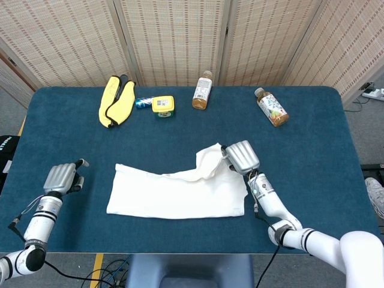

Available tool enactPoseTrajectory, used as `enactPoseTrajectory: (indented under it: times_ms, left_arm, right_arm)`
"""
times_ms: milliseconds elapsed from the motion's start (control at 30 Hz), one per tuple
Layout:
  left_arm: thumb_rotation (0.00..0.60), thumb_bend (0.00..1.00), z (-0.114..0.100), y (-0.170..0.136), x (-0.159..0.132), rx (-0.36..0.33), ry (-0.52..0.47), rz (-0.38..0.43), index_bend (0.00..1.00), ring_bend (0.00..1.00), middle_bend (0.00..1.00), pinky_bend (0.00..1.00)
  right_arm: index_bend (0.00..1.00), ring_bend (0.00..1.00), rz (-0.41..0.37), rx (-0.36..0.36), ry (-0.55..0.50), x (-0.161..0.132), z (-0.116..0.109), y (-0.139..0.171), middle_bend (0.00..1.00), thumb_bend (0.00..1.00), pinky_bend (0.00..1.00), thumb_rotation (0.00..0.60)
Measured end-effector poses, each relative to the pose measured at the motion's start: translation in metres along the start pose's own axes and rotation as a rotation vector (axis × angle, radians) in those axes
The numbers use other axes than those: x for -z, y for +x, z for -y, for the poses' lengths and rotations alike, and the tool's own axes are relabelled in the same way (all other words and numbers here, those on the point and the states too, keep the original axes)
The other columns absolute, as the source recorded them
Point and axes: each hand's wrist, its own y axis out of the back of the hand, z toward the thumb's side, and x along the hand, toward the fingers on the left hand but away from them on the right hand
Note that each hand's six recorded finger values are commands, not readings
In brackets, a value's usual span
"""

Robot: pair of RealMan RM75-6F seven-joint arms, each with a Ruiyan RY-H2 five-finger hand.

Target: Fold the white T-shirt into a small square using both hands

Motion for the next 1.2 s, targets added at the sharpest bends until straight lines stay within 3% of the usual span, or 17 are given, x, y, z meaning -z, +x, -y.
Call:
enactPoseTrajectory:
  times_ms: [667, 733, 900, 1200]
  left_arm:
    - [0.6, 0.54, 0.004, -0.001, 0.009, 0.008, -0.007, -0.016, 0.31, 0.89, 0.96, 0.99]
    - [0.6, 0.54, 0.004, -0.002, 0.01, 0.007, -0.009, -0.018, 0.31, 0.89, 0.96, 0.99]
    - [0.6, 0.54, 0.005, -0.004, 0.014, 0.008, -0.006, -0.023, 0.32, 0.89, 0.96, 0.99]
    - [0.6, 0.54, 0.005, -0.007, 0.017, 0.008, -0.009, -0.028, 0.32, 0.89, 0.96, 0.99]
  right_arm:
    - [0.53, 1.0, 0.097, -0.024, 0.026, 0.006, 0.008, -0.049, 0.95, 0.46, 1.0, 0.6]
    - [0.5, 1.0, 0.102, -0.036, 0.035, 0.006, 0.01, -0.053, 0.95, 0.42, 1.0, 0.6]
    - [0.3, 1.0, 0.119, -0.058, 0.047, 0.004, 0.012, -0.061, 0.93, 0.33, 1.0, 0.6]
    - [0.26, 1.0, 0.12, -0.091, 0.049, -0.003, 0.011, -0.07, 0.93, 0.32, 1.0, 0.6]
